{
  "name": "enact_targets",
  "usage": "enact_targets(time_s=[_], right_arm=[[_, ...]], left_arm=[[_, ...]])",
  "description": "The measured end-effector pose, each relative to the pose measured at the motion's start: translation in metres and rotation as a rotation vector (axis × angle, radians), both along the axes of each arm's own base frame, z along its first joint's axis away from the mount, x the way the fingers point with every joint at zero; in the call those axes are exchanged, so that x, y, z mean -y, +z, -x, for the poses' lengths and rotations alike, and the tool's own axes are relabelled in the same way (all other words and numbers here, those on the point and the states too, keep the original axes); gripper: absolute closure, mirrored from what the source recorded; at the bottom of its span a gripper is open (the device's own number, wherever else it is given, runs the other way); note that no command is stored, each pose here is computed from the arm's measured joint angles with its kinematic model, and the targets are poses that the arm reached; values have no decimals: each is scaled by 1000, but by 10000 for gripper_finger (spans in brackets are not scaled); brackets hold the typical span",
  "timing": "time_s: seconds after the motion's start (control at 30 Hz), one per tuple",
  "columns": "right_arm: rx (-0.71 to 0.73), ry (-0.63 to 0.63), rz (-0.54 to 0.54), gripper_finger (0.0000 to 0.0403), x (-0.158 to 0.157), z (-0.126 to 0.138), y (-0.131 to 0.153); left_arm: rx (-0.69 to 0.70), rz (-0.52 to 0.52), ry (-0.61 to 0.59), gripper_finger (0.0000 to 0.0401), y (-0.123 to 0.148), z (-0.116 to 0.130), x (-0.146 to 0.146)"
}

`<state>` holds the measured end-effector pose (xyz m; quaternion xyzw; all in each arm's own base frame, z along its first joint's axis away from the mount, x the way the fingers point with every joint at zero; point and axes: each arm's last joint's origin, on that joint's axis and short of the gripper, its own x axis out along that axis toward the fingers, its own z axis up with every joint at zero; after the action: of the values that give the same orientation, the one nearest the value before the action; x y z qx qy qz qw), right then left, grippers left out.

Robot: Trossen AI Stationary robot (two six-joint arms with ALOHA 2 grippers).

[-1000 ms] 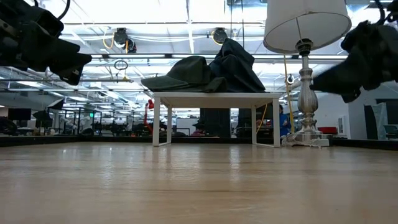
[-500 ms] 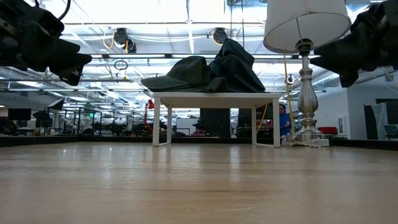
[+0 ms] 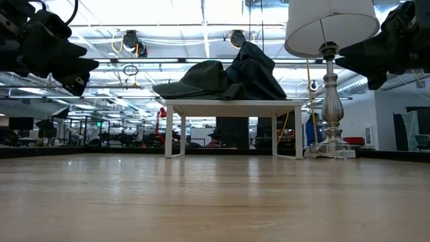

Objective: Pick & Place hat
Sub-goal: Return to Home Position

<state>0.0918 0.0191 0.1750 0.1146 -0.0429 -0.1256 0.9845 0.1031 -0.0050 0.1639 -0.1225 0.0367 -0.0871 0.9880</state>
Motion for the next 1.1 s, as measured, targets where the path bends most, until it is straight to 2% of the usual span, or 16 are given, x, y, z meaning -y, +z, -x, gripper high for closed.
enact_targets(time_s=[1.1], right_arm=[[6, 0, -2, 273, 0, 0, 1]], left_arm=[[14, 0, 2, 254, 1, 0, 0]])
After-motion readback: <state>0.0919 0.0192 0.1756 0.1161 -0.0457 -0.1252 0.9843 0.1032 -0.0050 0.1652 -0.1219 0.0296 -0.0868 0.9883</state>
